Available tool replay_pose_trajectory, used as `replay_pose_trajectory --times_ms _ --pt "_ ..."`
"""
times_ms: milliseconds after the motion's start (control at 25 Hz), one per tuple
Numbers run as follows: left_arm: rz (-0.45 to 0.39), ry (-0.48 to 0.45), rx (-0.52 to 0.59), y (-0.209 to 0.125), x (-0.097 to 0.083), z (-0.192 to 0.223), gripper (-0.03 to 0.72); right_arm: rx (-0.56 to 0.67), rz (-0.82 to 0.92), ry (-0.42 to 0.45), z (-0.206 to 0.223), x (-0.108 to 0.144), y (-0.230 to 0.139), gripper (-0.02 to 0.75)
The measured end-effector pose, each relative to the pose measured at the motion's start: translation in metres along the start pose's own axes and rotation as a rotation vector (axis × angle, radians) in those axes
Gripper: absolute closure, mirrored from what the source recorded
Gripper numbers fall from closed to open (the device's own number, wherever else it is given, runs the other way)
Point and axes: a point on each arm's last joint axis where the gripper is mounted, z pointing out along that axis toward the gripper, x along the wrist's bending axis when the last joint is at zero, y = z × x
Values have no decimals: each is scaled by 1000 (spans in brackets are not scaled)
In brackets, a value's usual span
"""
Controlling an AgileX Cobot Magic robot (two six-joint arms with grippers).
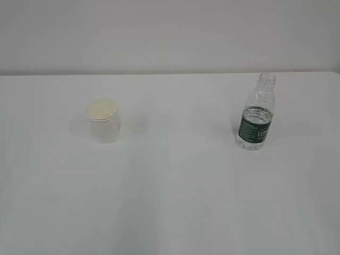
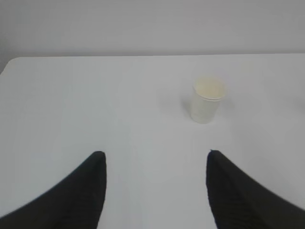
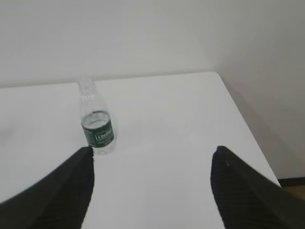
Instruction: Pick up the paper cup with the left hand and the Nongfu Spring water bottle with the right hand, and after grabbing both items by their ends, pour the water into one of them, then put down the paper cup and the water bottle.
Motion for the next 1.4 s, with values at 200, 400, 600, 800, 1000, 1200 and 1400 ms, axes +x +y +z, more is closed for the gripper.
replay_pose_trajectory --times_ms 200,400,600,800,1000,1200,1400 --pt "-5 7 -17 24 0 30 216 -69 7 29 16 4 20 165" --pt "-8 11 -83 45 1 65 221 -84 -26 81 28 7 30 165" --pt "3 -30 -136 57 -3 90 221 -227 2 132 48 14 54 172" --pt "7 -63 -253 71 -8 110 230 -318 88 177 78 22 74 183" --pt "-33 -66 -266 74 -9 131 238 -295 112 181 97 25 76 183" --pt "-80 -67 -160 63 -11 164 238 -191 125 178 121 29 61 183" --pt "-71 -95 -122 55 -21 191 238 -186 118 171 137 31 51 183"
